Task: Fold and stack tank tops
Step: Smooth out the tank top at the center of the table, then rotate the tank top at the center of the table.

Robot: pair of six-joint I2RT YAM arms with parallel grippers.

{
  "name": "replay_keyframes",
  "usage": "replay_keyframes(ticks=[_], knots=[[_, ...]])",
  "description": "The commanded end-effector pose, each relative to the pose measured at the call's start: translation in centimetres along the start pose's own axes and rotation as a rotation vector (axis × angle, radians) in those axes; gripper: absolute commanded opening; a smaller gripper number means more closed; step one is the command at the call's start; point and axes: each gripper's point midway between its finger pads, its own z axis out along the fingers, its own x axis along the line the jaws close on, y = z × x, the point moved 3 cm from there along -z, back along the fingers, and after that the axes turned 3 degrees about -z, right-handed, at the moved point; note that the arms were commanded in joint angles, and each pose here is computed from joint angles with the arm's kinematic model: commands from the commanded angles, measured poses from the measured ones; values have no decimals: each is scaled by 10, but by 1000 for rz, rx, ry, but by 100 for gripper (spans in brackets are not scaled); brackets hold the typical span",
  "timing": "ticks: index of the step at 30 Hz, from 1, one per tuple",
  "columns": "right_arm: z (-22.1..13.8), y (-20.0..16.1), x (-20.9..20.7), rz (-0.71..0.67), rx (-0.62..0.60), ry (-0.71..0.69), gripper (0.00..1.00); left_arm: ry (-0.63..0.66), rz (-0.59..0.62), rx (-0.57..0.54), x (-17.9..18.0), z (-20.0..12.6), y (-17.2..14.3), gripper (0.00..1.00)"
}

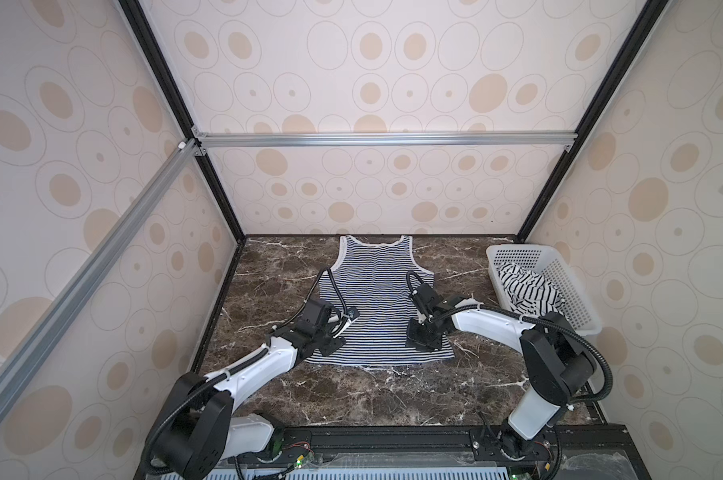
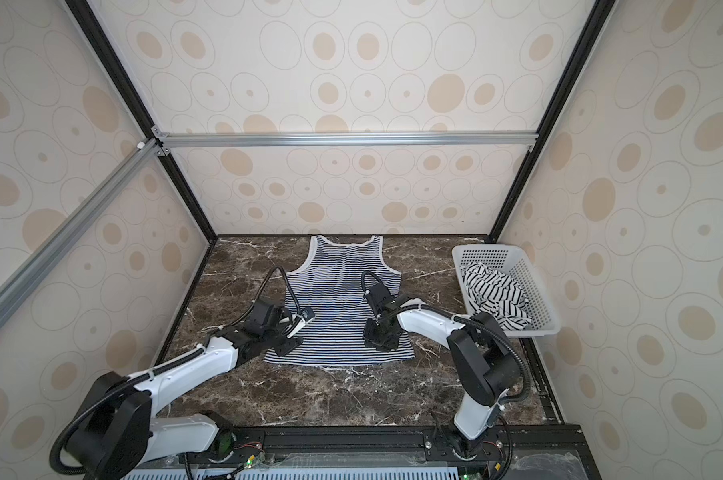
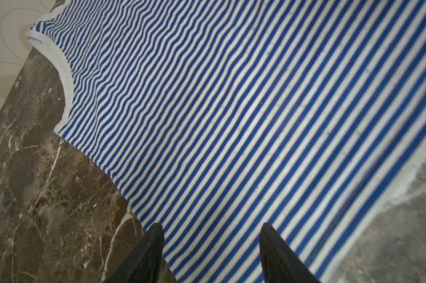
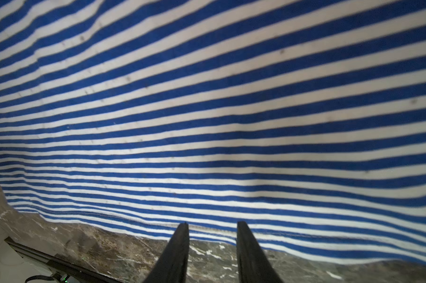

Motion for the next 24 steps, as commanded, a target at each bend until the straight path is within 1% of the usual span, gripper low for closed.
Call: replay_keyframes(ticks=[1, 6, 8, 10, 15, 19, 21, 24], knots=[[4, 1, 21, -12, -11, 7, 35, 81, -23, -38, 31, 17, 28, 63], [15, -2, 33, -27, 9, 8, 35, 72, -100, 17, 57, 61, 36, 63], [19, -3, 35, -33, 16, 12, 35, 58, -102, 49, 61, 77, 35, 63], [23, -6, 38, -43, 27, 10, 35, 57, -100, 55, 66, 86, 34, 63], [29, -9, 46, -68, 26, 3, 36, 48, -140, 60, 81, 104, 39, 63], [42, -15, 53, -72, 53, 13, 36, 81, -170, 33, 99, 109, 47, 63], [45, -17, 55, -80, 56, 6, 36, 82, -171, 25, 104, 110, 51, 63], [48, -19, 56, -77, 54, 8, 36, 77, -169, 46, 108, 120, 51, 63]])
